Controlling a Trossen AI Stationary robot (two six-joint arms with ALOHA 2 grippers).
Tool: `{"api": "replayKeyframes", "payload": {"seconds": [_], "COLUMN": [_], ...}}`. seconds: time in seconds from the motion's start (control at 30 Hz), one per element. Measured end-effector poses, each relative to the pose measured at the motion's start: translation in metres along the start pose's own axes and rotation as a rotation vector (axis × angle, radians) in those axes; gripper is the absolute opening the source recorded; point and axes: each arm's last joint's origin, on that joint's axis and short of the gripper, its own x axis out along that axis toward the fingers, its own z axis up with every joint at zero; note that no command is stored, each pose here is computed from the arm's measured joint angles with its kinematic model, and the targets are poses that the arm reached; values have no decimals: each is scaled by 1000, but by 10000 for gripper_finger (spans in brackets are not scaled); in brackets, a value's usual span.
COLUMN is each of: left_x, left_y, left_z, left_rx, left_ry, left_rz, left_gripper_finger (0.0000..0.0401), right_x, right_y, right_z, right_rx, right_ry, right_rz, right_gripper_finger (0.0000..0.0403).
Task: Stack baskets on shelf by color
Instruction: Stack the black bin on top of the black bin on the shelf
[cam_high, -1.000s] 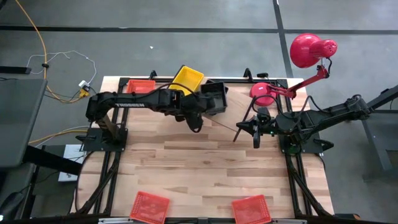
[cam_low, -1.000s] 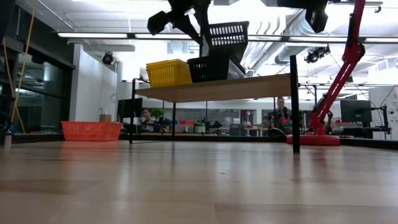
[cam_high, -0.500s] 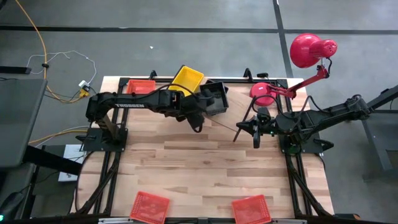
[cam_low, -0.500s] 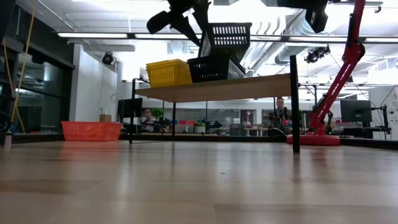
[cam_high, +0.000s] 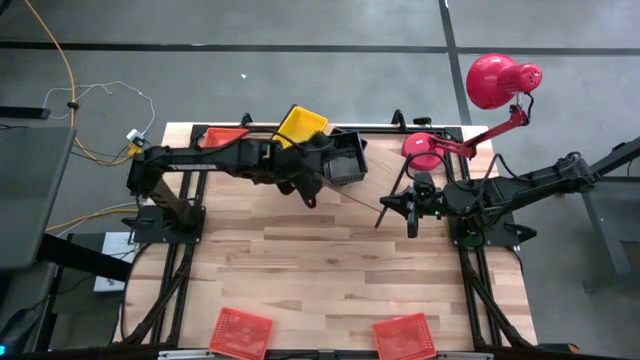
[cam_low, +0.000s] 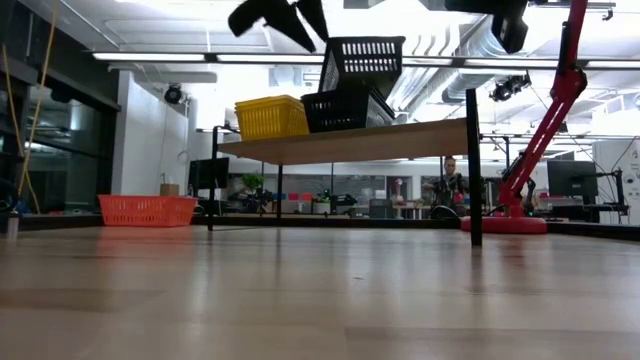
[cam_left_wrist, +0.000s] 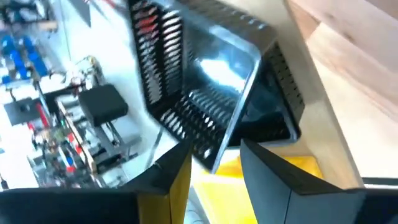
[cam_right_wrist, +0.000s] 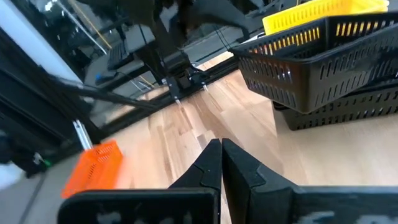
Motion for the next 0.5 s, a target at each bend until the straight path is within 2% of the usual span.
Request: {"api": "replayKeyframes", "payload": {"seconds": [0.1, 0.2, 0.3, 0.4, 0.5], "left_x": [-21, -43, -64, -82, -94], "left_y": [6, 10, 12, 13, 10], "left_z": [-13, -28, -45, -62, -70], "left_rx": [-145, -345, -578, -808, -972], "left_ry": [-25, -110, -238, -381, -487], "left_rz": [53, 72, 52, -17, -88], "left_gripper_finger": [122, 108, 73, 20, 9], "right_x": [1, 3, 10, 19, 29], "right_y": [0, -4, -9, -16, -24], "right_z": [2, 3, 5, 5, 5], "right_rx": [71, 100, 110, 112, 109], "right_ry": [-25, -47, -65, -66, -60], "right_rz": [-19, -62, -105, -159, -215], "right_gripper_finger": [0, 0, 0, 0, 0]}}
